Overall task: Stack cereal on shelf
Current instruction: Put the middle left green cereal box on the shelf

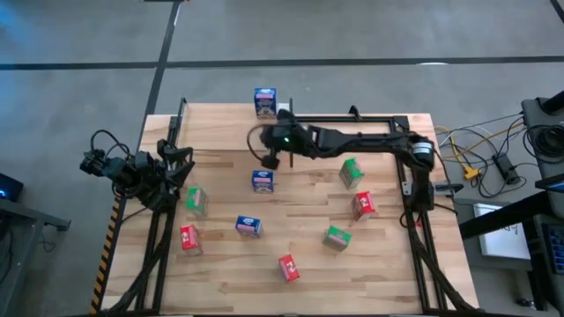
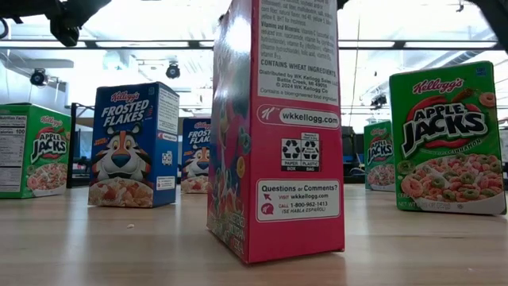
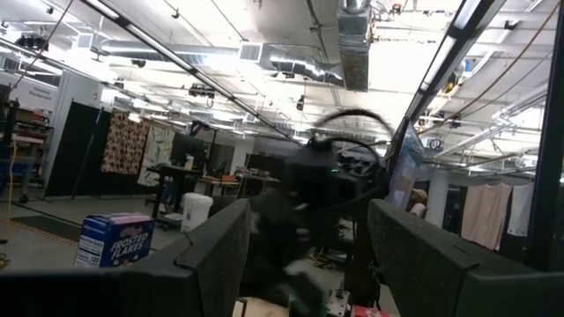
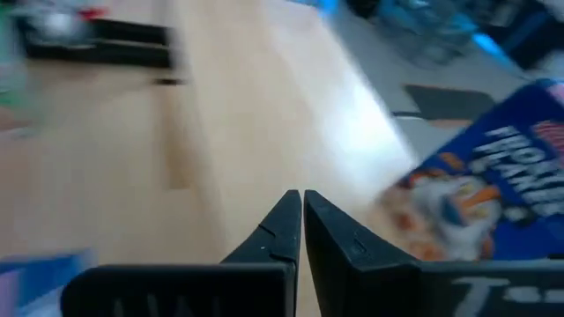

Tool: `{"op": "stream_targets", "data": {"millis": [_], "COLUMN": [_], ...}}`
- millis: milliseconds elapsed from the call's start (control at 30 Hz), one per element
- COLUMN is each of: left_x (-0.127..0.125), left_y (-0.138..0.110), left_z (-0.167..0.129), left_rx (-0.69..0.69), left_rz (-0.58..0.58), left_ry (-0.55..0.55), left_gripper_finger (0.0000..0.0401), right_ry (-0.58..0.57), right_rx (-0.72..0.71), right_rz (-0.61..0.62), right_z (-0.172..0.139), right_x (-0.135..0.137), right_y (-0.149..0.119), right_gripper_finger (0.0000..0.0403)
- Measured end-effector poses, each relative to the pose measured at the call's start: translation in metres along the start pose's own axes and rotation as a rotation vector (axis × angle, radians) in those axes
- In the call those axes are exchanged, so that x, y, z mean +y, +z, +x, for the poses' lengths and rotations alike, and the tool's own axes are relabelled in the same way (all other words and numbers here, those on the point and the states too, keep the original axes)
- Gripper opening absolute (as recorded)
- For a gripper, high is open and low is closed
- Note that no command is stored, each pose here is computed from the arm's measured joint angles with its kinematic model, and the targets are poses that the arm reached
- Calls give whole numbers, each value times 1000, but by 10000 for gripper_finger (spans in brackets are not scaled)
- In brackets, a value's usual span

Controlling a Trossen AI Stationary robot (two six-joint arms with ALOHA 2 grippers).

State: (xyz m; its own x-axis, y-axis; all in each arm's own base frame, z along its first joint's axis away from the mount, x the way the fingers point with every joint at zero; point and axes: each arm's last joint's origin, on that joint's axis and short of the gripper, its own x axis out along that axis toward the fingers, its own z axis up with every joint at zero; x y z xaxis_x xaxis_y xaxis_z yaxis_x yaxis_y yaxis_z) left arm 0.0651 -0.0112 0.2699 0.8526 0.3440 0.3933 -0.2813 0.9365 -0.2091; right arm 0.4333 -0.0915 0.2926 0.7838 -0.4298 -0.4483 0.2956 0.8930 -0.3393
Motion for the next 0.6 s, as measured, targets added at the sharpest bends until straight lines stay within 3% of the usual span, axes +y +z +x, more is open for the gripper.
{"op": "stream_targets", "data": {"millis": [400, 600], "left_x": [-8, -19], "left_y": [-6, -15], "left_z": [7, 15], "left_rx": [24, 70], "left_rz": [-26, -112], "left_ry": [-4, -13], "left_gripper_finger": [215, 215], "right_ry": [228, 356], "right_rx": [-143, -345], "right_rz": [1, -42], "right_z": [-85, -107], "right_x": [41, 47], "right_y": [-49, -79], "right_gripper_finger": [9, 9]}}
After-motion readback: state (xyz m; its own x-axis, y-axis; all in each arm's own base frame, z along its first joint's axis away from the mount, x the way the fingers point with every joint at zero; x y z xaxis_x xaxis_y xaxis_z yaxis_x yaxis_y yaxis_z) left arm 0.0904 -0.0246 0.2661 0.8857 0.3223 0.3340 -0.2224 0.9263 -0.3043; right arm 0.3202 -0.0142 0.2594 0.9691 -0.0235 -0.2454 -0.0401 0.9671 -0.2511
